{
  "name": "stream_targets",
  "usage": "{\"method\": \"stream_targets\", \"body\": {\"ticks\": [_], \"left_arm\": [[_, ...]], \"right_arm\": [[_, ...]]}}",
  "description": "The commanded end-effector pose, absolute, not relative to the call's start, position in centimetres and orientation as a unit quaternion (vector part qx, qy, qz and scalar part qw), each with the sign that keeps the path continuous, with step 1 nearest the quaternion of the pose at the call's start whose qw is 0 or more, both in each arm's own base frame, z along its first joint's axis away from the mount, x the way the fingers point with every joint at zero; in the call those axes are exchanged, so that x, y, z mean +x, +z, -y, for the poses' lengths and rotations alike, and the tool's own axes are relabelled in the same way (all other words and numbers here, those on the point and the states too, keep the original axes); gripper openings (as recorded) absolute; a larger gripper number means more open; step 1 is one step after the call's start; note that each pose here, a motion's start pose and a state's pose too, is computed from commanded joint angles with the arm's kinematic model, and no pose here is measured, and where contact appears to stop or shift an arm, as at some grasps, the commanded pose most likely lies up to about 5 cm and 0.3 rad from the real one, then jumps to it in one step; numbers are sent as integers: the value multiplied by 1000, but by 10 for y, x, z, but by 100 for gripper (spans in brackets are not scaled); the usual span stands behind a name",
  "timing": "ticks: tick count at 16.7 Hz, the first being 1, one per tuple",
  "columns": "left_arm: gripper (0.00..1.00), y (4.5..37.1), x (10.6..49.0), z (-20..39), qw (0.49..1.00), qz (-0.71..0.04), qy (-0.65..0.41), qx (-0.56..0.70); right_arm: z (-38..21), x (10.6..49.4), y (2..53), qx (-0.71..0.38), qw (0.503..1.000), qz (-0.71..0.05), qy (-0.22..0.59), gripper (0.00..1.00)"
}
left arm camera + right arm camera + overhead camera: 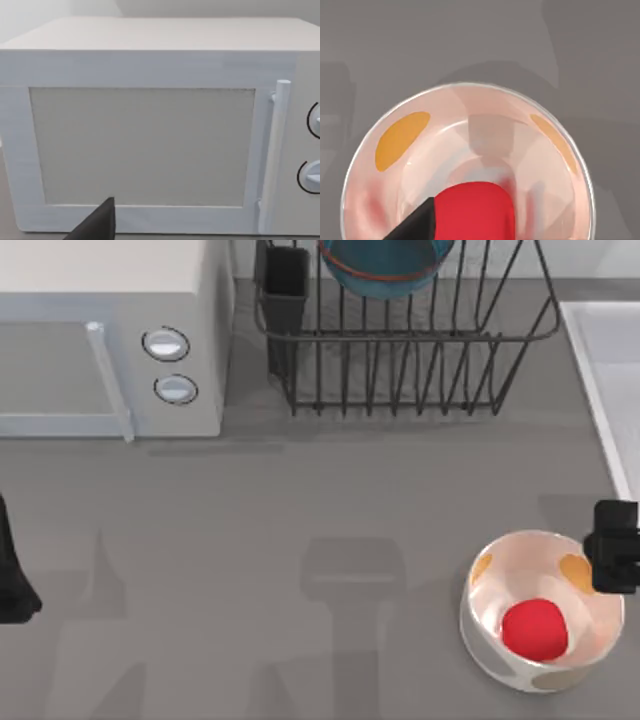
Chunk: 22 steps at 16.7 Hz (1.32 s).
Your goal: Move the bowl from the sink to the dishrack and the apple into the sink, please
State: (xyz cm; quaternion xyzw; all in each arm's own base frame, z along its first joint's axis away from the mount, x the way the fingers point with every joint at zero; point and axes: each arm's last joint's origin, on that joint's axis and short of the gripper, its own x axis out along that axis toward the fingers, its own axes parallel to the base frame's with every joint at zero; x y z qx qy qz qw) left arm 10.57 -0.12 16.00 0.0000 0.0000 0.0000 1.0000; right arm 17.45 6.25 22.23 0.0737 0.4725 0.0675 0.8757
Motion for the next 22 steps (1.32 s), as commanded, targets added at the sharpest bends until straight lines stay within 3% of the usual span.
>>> {"method": "stream_targets", "body": {"ticks": [5,9,17,22], "left_arm": [[100,160,106,1,1000,0,0,0],[100,160,106,1,1000,0,0,0],[100,160,106,1,1000,0,0,0],[100,160,106,1,1000,0,0,0]], "right_arm": [[-114,216,211,34,770,-636,29,100],[-140,228,202,8,716,-698,1,100],[-143,230,195,6,706,-708,-5,100],[-146,234,147,7,704,-710,-6,100]]}}
